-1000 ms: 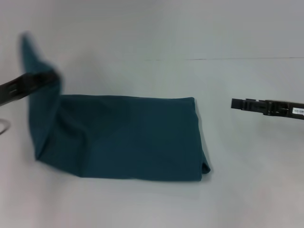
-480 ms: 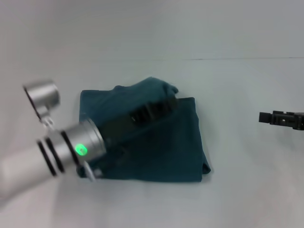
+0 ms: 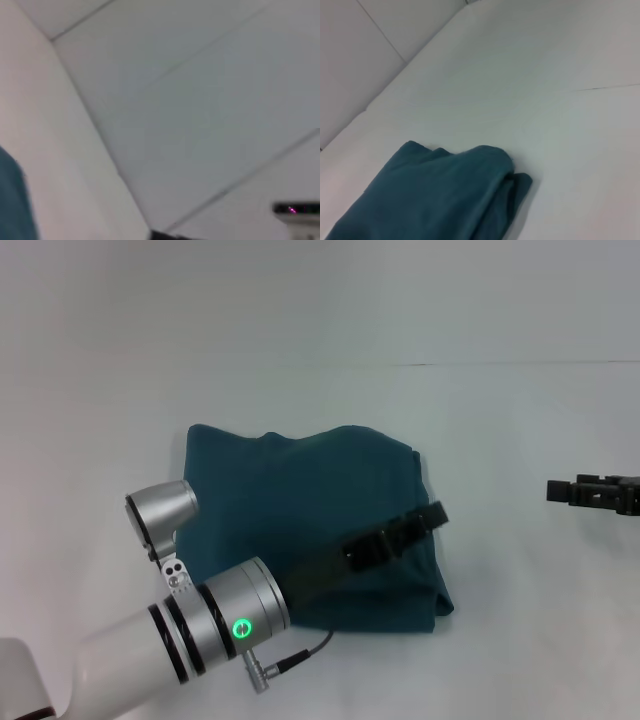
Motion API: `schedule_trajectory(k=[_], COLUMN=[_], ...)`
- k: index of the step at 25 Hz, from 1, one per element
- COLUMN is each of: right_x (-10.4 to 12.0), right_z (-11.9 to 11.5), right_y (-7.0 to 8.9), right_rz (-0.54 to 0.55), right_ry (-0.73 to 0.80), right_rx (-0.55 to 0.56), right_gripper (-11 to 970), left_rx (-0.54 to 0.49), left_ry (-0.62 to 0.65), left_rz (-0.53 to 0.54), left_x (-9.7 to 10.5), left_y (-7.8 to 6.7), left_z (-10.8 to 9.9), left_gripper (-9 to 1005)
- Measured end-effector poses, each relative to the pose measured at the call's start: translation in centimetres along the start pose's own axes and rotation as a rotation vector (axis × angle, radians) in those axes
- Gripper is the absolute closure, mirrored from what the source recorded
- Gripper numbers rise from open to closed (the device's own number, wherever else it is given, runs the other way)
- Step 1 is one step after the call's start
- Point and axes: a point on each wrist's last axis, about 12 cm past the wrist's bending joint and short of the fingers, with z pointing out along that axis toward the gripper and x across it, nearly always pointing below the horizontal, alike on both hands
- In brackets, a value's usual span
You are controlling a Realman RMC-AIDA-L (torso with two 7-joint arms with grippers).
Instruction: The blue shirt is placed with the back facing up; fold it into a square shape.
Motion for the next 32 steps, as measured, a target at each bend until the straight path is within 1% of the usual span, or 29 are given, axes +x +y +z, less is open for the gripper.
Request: schedule_trajectory(k=[4, 5, 7, 10, 15, 18, 21, 23, 25, 26, 32], right_x=[-0.4, -0.4, -0.6, -1.0, -1.5, -1.6, -1.5, -1.4, -1.3, -1.3, -1.3], right_z=[0.4, 0.4, 0.7, 1.4, 2.7, 3.4, 4.4, 5.2, 6.6, 6.6, 9.0], right_y=[0.1, 0.1, 0.3, 0.7, 1.6, 2.2, 2.8, 3.3, 3.9, 3.9, 5.3], right_rz=[0.015, 0.019, 0.025, 0.037, 0.097, 0.15, 0.193, 0.221, 0.242, 0.242, 0.261], right_ry=[0.0, 0.002, 0.011, 0.028, 0.055, 0.072, 0.089, 0.105, 0.13, 0.13, 0.167], right_rx=[0.0, -0.001, -0.006, -0.016, -0.045, -0.068, -0.094, -0.11, -0.115, -0.115, -0.11], right_gripper=[204, 205, 207, 210, 215, 219, 222, 224, 226, 227, 233], left_rx=[0.075, 0.103, 0.123, 0.126, 0.086, 0.022, -0.029, -0.053, -0.079, -0.09, -0.135], left_ry=[0.049, 0.056, 0.05, 0.024, -0.023, -0.053, -0.063, -0.06, -0.036, -0.017, 0.108], left_rz=[0.044, 0.06, 0.073, 0.096, 0.19, 0.262, 0.341, 0.391, 0.454, 0.485, 0.612], left_x=[0.0, -0.3, -0.7, -2.1, -4.2, -5.4, -6.6, -7.3, -8.0, -8.3, -9.2], left_y=[-0.7, -0.9, -0.9, -0.5, 0.5, 1.2, 1.5, 1.6, 1.6, 1.7, 1.8], left_z=[-0.1, -0.3, -0.9, -2.3, -5.4, -7.7, -9.3, -10.1, -11.0, -11.4, -12.9], left_gripper=[700, 682, 645, 590, 499, 376, 254, 60, 60, 60, 60])
